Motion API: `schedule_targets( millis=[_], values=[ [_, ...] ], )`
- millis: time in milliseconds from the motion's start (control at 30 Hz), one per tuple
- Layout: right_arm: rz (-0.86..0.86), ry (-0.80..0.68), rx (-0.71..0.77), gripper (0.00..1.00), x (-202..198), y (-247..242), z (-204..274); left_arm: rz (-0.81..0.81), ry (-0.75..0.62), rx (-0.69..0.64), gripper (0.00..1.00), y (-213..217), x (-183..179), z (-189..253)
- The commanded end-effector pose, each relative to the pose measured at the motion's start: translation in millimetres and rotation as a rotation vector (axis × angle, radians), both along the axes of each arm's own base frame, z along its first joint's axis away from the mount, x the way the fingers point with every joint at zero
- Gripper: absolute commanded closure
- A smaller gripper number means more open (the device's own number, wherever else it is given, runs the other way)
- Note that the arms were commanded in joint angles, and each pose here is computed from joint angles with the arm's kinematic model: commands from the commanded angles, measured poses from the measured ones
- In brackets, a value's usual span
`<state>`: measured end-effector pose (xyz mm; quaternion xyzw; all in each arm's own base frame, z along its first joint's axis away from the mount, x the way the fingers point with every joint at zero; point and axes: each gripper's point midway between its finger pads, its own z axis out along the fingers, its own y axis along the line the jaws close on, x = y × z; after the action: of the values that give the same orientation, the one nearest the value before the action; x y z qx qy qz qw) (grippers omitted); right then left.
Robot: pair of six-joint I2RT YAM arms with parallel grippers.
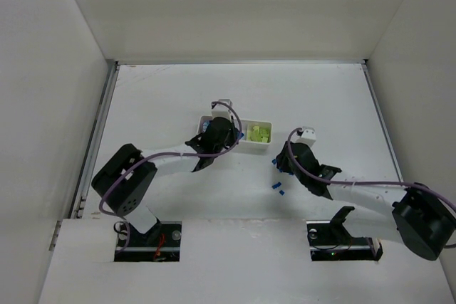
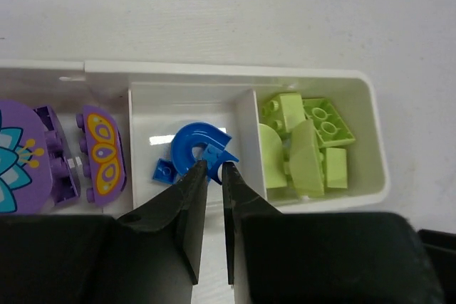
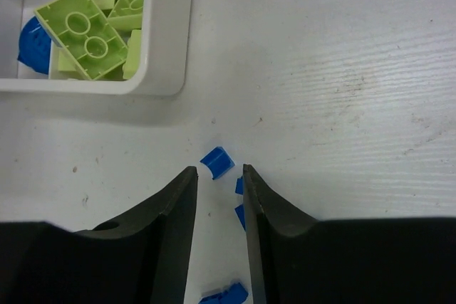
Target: Sort the legos into containers by color
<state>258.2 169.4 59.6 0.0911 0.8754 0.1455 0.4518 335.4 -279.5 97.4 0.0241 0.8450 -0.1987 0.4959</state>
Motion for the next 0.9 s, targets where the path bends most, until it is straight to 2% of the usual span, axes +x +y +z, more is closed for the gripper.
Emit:
schedule_targets(
  millis=[0, 100, 267, 633, 867],
  values=[
    [-0.003, -0.027, -0.033, 0.60, 11.6, 6.2, 13.6, 0.007, -0.020, -0.032, 0.88, -8.2, 23.1, 11.5],
    [0.005, -0.012, -0.060, 0.54, 15.4, 8.9, 8.9, 0.025, -0.009, -0.028, 0.82, -5.2, 29.3, 5.0],
    [0.034, 0.022, -0.110, 0.52, 20.4, 17.7, -0.7, 0.032, -0.022, -0.035, 0.69, -1.6, 31.9, 10.7],
    [0.034, 0.103, -0.213, 0.54, 17.0, 24.5, -21.6, -0.004, -0.055, -0.080, 0.67, 8.1, -4.0, 27.6],
    [0.045, 0.146, -0.284, 0.63, 11.8, 30.6, -33.6, -0.012, -0.102, -0.134, 0.67, 17.3, -23.0, 46.6]
  ],
)
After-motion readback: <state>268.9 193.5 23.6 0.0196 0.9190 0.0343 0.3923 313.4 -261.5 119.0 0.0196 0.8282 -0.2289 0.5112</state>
